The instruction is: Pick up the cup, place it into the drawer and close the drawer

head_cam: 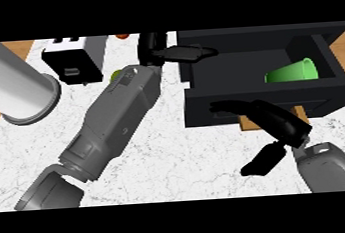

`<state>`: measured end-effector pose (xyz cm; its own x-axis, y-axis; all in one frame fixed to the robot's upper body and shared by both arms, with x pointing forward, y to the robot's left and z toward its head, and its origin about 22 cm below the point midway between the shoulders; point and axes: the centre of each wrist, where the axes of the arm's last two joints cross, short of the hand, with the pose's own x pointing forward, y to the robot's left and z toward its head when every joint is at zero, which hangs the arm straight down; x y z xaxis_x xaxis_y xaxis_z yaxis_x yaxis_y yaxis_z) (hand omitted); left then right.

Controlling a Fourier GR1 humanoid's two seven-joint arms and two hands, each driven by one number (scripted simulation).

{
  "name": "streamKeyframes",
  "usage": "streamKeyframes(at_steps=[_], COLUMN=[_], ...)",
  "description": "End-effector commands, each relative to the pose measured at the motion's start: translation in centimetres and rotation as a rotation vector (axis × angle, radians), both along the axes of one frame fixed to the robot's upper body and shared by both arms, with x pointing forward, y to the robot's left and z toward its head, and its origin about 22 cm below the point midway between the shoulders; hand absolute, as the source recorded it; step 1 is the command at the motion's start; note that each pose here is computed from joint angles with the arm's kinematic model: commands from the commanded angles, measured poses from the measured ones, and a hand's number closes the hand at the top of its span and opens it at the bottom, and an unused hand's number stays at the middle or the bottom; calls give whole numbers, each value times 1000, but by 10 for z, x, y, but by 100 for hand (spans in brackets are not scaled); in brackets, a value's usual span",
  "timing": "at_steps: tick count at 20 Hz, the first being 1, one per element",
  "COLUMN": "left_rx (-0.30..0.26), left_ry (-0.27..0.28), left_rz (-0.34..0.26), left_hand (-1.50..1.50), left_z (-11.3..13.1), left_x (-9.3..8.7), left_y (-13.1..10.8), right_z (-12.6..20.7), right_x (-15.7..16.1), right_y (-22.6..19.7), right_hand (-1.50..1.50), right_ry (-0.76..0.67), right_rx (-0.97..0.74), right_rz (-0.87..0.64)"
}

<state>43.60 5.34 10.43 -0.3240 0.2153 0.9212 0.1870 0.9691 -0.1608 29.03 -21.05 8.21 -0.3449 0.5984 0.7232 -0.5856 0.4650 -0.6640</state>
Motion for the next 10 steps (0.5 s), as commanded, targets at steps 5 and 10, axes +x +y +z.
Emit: streamKeyframes(at_steps=[5,10], left_rx=[-62,-56], left_ry=[-5,-25], left_rz=[0,-4], left_hand=[-150,-150], left_z=[-16,-18], left_x=[-3,-6], left_y=[30,42], right_z=[-81,-101], right_x=[35,69], right_y=[24,-13], right_hand=[150,150], right_ry=[59,45], right_rx=[-200,-175], right_rz=[-8,-84])
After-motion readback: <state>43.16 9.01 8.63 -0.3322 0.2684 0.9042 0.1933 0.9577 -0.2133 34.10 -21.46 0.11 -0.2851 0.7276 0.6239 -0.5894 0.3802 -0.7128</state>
